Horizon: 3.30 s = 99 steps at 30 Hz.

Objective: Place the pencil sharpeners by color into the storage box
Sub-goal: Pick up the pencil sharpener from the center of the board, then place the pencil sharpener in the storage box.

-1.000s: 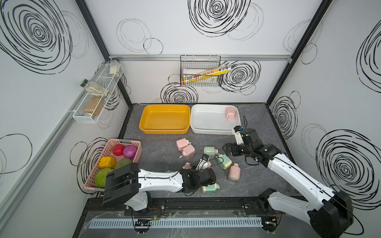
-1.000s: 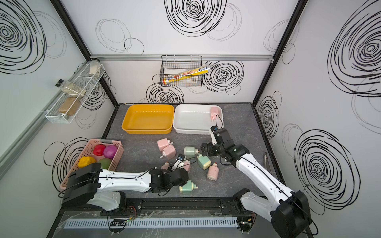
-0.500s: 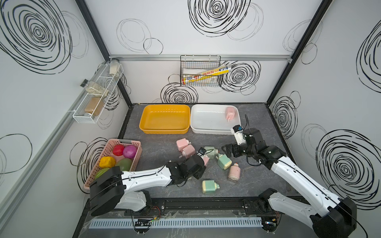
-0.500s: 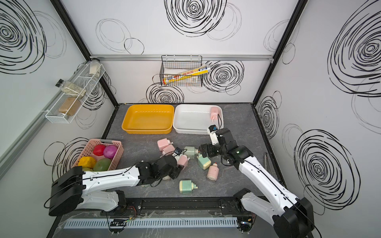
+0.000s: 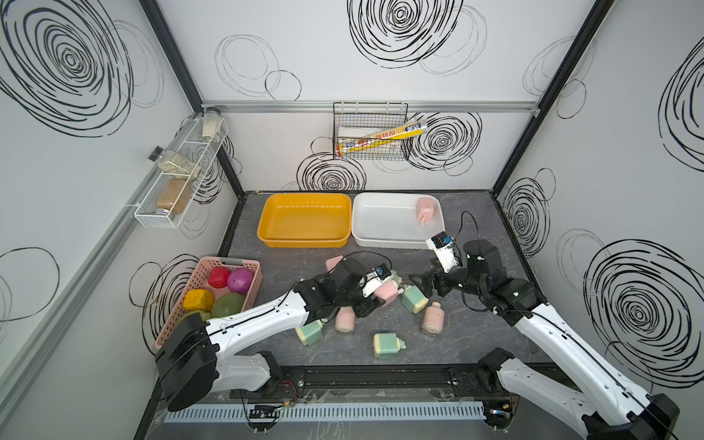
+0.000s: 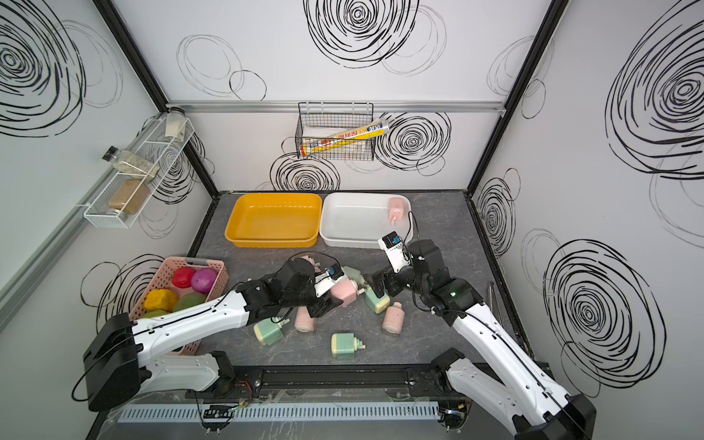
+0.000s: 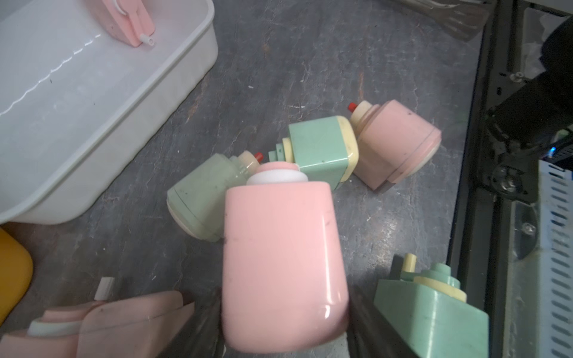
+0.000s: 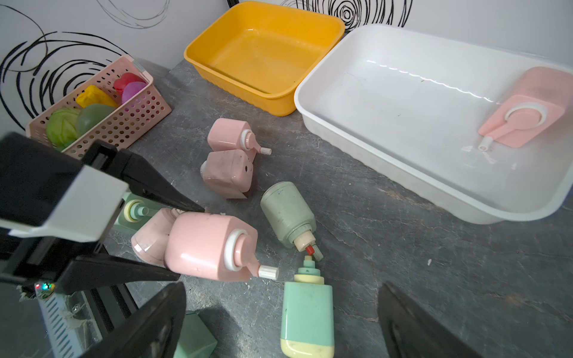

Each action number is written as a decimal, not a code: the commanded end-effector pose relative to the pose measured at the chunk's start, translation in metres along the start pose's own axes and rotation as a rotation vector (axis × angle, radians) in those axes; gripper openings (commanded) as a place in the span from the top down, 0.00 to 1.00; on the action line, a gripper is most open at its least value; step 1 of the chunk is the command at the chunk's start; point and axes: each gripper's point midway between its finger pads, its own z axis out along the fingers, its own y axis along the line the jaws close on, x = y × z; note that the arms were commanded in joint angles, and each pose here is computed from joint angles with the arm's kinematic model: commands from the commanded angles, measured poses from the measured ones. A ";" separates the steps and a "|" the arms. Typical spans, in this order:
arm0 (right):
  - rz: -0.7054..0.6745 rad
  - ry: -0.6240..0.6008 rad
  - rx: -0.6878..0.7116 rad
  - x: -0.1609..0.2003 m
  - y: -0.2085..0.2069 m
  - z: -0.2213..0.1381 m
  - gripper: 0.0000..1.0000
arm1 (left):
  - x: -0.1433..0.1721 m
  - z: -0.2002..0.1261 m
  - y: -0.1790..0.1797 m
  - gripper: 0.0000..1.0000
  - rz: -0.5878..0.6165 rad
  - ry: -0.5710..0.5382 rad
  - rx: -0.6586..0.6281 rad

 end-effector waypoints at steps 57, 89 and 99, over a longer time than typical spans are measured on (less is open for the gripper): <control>-0.881 0.095 -0.467 0.020 0.121 0.005 0.34 | -0.068 -0.080 -0.046 1.00 0.485 -0.243 0.312; -0.799 -0.042 -0.546 0.021 0.131 -0.007 0.33 | -0.068 -0.077 -0.048 1.00 0.480 -0.279 0.340; -0.754 -0.044 -0.578 0.017 0.133 -0.010 0.39 | -0.067 -0.073 -0.044 1.00 0.473 -0.263 0.321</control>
